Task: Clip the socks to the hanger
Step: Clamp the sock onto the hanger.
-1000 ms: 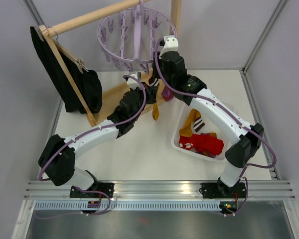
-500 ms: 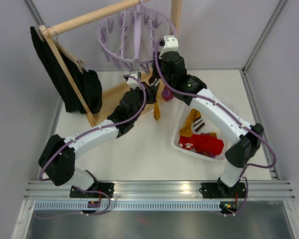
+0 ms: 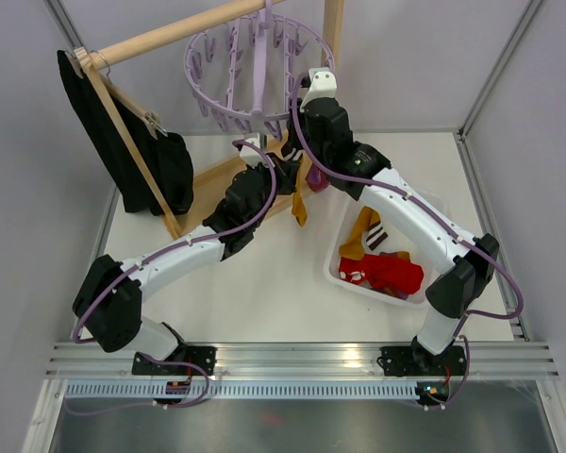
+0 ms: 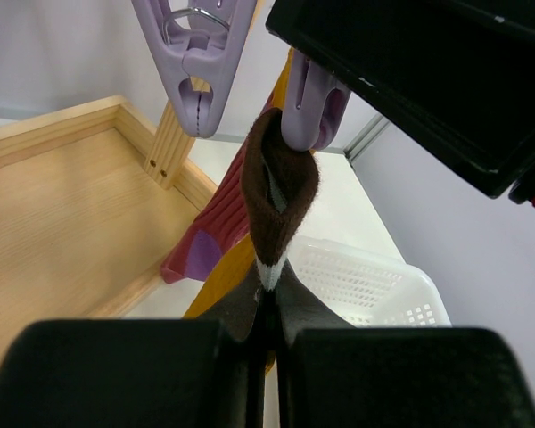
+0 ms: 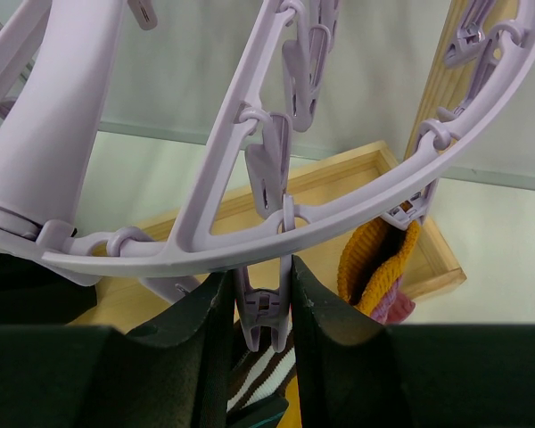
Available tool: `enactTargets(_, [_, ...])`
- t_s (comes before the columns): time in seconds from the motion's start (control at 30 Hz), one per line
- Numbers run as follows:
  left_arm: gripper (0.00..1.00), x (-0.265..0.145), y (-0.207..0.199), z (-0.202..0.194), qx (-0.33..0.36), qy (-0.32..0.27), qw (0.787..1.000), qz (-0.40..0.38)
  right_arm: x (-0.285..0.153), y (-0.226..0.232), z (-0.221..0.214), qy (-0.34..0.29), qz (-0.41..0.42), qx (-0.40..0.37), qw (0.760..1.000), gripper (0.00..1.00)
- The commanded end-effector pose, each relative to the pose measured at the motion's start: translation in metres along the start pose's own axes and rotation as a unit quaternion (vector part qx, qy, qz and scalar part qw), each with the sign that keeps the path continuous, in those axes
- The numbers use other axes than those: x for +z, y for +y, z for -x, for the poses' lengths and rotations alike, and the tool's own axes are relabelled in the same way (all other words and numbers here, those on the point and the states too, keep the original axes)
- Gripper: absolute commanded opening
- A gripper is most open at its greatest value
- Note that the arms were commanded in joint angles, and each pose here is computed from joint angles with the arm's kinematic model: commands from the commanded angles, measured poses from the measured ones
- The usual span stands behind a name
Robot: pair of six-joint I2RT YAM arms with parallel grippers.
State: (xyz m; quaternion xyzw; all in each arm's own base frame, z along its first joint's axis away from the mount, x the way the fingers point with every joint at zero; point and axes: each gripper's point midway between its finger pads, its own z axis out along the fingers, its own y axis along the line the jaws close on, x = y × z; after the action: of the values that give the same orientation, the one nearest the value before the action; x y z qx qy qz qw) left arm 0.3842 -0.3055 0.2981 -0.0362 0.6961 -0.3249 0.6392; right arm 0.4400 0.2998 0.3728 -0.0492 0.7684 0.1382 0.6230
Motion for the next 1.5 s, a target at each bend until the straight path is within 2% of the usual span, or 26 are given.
enactTargets(0.0, [0.02,0.003,-0.023,0.028,-0.012,-0.035,0.999,-0.034,-0.002,0.005,0.031,-0.042,0.000,0.021,0.999,0.00])
enactTargets(0.67, [0.02,0.004,-0.033,0.032,0.001,-0.039,0.998,-0.059,-0.001,0.005,0.029,-0.040,-0.001,0.019,0.999,0.00])
enactTargets(1.13, [0.02,0.013,-0.038,0.020,0.019,-0.014,0.997,-0.070,-0.006,0.004,0.038,-0.047,-0.001,0.018,0.999,0.00])
enactTargets(1.47, [0.02,0.012,-0.039,0.028,0.022,-0.029,0.997,-0.069,-0.007,0.005,0.034,-0.041,0.001,0.014,0.999,0.00])
